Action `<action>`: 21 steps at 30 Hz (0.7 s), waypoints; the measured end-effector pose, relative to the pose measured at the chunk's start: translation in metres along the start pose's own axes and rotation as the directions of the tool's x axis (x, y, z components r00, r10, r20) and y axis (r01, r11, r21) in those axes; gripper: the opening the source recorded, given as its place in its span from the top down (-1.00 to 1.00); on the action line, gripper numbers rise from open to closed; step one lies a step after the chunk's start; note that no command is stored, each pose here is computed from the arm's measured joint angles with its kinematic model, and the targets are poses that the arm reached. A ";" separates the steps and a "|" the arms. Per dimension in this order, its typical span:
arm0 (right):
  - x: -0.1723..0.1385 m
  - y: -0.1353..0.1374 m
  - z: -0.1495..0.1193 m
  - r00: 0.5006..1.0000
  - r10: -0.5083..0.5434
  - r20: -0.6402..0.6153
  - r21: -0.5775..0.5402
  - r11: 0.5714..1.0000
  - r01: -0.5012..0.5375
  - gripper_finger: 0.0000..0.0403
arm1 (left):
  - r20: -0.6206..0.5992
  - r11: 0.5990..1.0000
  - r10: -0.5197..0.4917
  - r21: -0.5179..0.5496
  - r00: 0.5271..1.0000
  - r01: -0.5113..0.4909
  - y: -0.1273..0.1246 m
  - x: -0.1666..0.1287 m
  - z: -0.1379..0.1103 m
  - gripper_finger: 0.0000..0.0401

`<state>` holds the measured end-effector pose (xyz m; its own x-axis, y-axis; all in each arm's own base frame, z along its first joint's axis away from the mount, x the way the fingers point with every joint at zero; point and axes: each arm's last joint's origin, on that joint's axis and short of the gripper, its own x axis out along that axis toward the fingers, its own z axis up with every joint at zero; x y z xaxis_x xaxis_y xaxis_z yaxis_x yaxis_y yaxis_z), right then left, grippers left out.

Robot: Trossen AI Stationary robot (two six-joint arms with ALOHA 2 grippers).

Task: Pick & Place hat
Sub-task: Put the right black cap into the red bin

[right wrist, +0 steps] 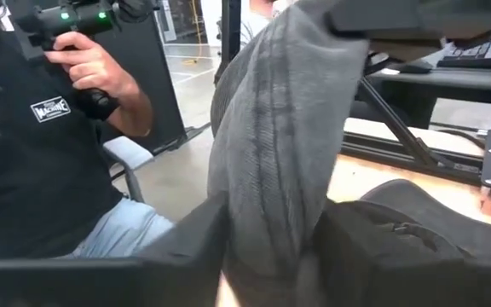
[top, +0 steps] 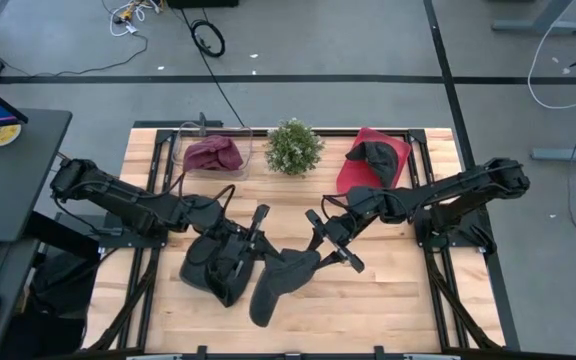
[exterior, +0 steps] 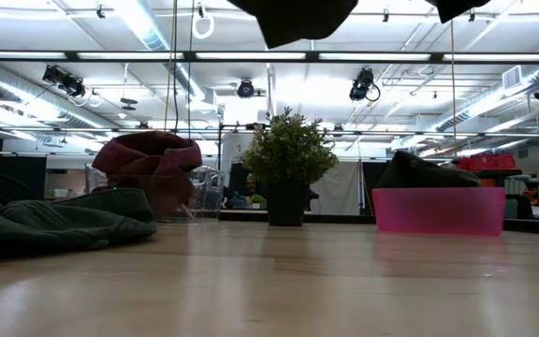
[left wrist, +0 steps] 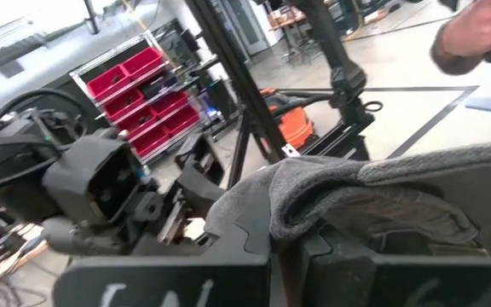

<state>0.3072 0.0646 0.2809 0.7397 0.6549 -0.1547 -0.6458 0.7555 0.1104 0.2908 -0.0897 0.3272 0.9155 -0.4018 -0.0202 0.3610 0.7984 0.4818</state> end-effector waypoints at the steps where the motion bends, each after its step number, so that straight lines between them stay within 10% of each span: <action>1: 0.000 0.001 0.000 1.000 0.003 -0.005 0.002 1.000 -0.003 0.33 | -0.005 1.000 0.009 0.001 1.000 -0.009 0.000 0.000 0.000 0.98; 5: 0.000 0.001 -0.002 1.000 -0.009 -0.019 0.006 1.000 0.009 0.89 | -0.038 0.997 0.068 -0.021 0.997 -0.069 0.002 0.000 -0.001 0.92; 14: -0.022 0.012 0.007 0.930 -0.351 -0.106 0.045 0.933 0.357 0.90 | -0.183 0.964 0.258 -0.019 0.949 -0.266 -0.001 -0.001 -0.004 0.57; 21: -0.054 0.042 0.029 0.839 -0.541 -0.061 0.090 0.834 0.544 0.90 | -0.319 0.873 0.481 0.088 0.817 -0.479 -0.002 -0.004 -0.004 0.46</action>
<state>0.2462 0.0615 0.3224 0.9583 0.1398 -0.2494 -0.1190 0.9882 0.0966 0.2873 -0.0881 0.3222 0.9779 0.1988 -0.0643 -0.1394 0.8501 0.5078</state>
